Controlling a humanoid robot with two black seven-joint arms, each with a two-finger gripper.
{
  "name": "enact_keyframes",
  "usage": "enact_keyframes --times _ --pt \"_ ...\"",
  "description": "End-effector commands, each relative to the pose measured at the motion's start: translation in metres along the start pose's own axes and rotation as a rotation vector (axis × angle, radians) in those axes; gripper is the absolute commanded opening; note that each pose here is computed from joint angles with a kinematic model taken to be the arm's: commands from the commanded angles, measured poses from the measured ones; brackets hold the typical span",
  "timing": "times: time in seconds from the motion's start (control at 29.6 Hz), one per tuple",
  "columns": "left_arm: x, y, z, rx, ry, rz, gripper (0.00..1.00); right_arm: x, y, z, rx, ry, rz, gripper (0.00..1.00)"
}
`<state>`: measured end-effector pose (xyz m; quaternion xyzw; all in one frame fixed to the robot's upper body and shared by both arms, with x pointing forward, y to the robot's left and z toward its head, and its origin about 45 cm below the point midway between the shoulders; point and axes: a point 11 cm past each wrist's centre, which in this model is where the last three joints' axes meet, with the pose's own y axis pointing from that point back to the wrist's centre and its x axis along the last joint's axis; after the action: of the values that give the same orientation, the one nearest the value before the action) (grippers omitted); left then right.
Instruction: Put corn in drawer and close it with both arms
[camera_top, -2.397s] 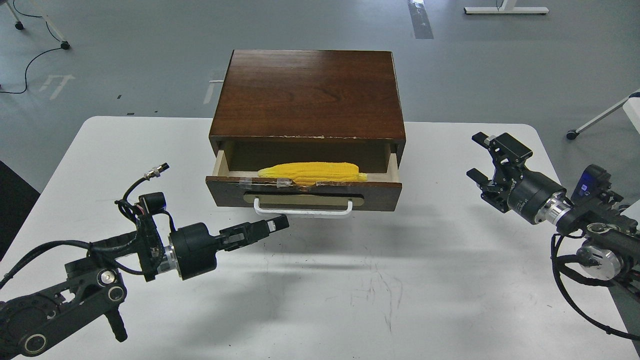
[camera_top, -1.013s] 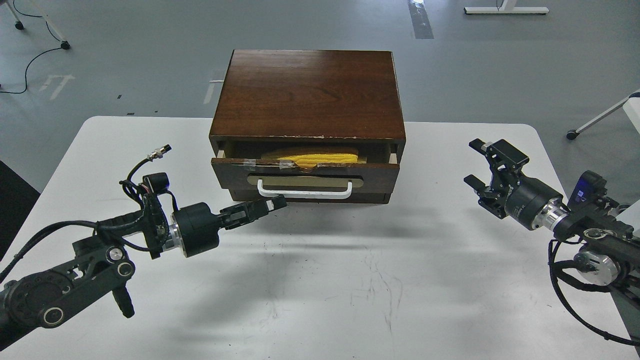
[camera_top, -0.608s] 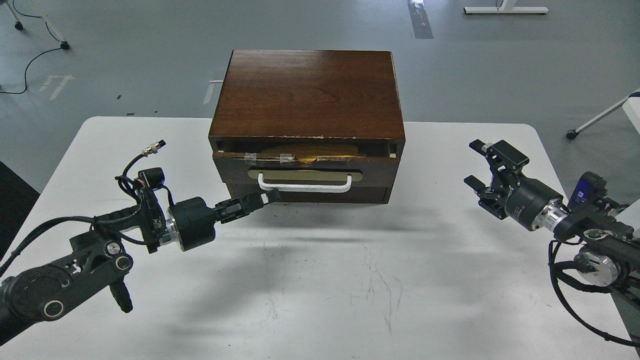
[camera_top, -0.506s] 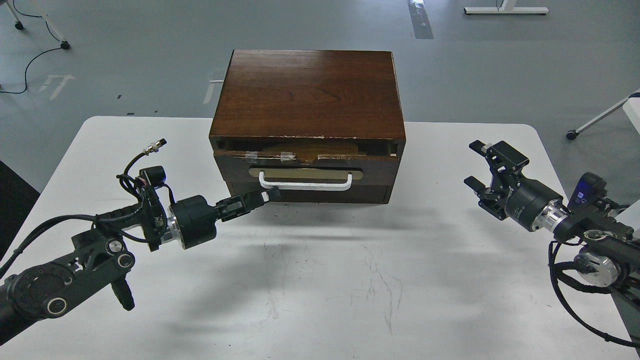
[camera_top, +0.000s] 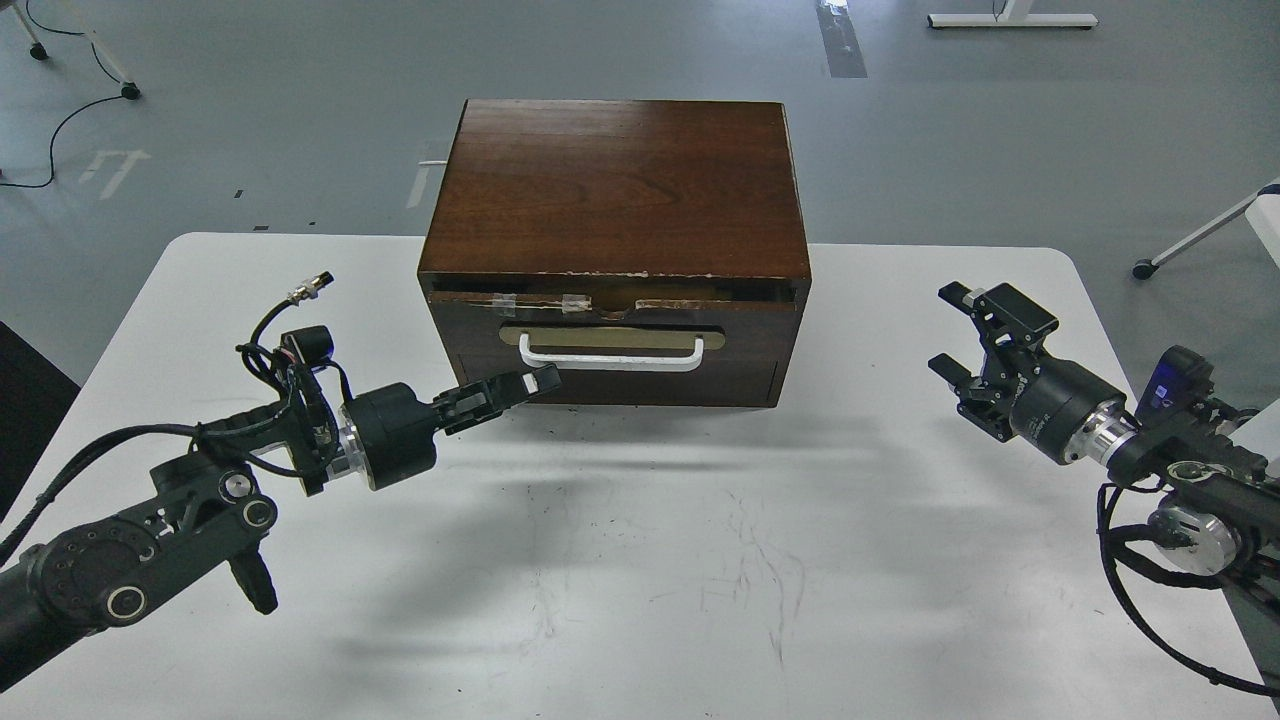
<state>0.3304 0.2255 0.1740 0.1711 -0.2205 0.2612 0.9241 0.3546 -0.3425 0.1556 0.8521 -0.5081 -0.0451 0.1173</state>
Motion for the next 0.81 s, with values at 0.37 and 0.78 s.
enact_keyframes --times 0.37,0.78 --pt "0.0014 0.0 -0.0001 -0.001 0.002 0.011 0.0 -0.0002 0.0007 0.0013 -0.003 -0.001 0.0 0.99" --pt "0.0023 0.0009 -0.0031 0.008 0.002 0.017 0.0 -0.0015 0.0032 0.006 -0.011 -0.008 0.001 0.99"
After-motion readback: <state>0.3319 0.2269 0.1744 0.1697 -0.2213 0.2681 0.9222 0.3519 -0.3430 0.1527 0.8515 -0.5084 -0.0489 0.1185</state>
